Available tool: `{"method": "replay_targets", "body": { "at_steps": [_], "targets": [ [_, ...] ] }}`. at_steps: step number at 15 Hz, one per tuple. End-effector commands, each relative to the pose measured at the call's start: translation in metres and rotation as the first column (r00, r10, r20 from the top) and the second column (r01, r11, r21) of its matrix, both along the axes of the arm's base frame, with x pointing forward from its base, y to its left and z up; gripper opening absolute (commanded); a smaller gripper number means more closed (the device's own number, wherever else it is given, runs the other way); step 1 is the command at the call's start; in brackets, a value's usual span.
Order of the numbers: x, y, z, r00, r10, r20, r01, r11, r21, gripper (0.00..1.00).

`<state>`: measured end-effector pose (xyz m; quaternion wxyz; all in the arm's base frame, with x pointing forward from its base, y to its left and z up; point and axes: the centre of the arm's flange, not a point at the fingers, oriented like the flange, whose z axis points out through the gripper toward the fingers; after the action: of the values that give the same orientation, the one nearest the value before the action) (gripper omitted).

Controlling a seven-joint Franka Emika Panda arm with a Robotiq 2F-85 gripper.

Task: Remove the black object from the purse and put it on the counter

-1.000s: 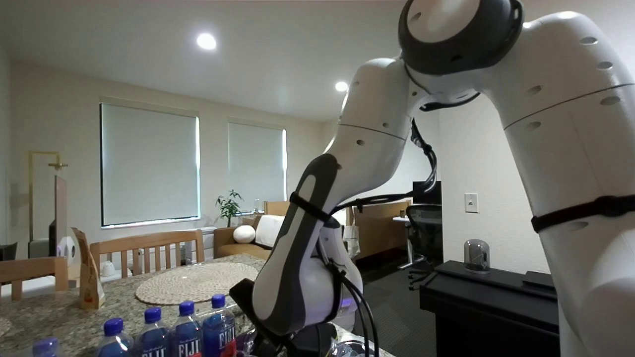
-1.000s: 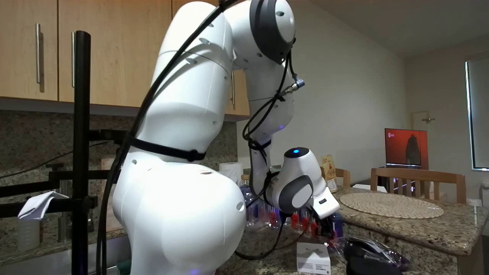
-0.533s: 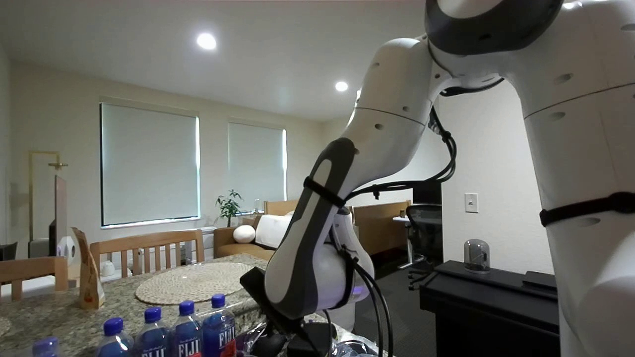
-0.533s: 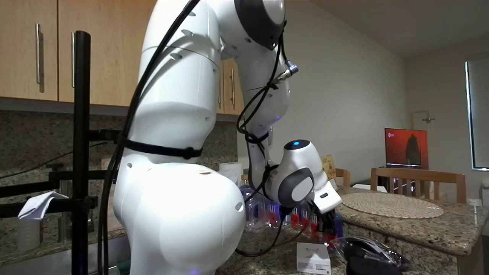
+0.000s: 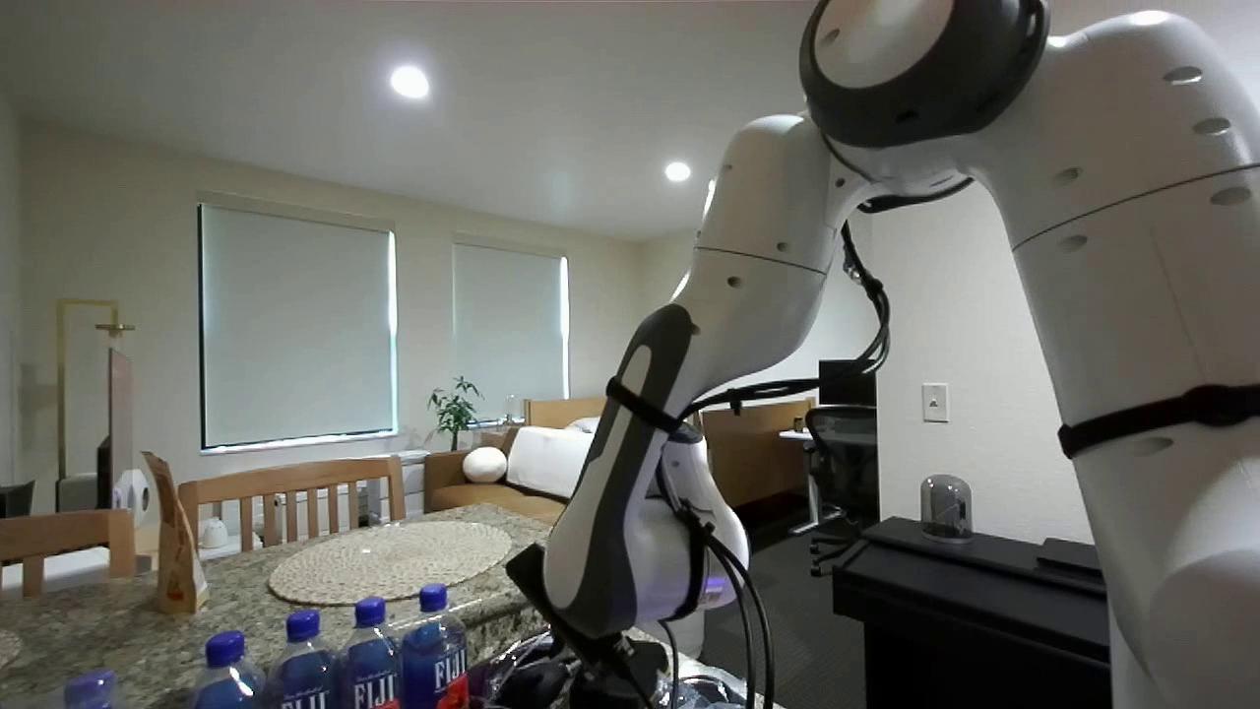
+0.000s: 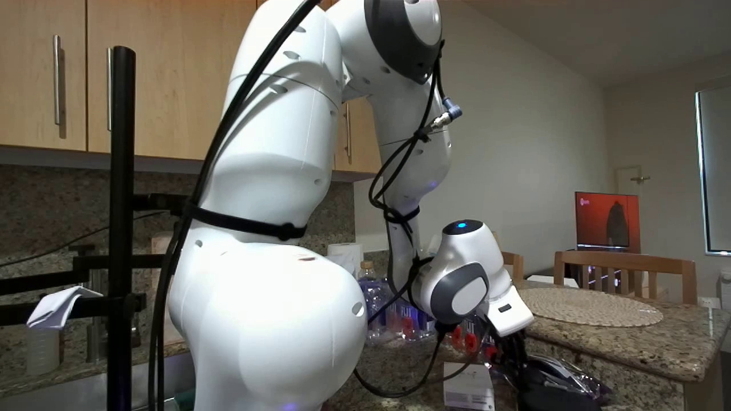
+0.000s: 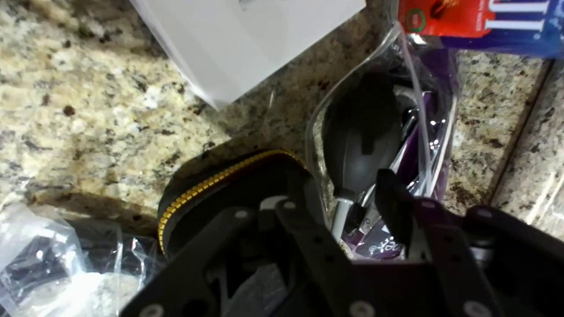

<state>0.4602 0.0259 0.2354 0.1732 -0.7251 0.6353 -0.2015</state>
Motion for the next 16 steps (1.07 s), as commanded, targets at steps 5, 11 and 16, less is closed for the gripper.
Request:
{"method": "replay_targets", "body": {
  "at_steps": [5,11,16],
  "targets": [
    [0.039,0.0,-0.01,0.999,-0.008,-0.051,0.007,1.0,-0.013,0.65],
    [0.053,0.005,-0.008,0.998,0.009,-0.056,-0.009,1.0,-0.01,1.0],
    [0.06,0.011,-0.019,0.993,0.041,-0.11,-0.039,0.999,0.017,0.87]
  ]
}}
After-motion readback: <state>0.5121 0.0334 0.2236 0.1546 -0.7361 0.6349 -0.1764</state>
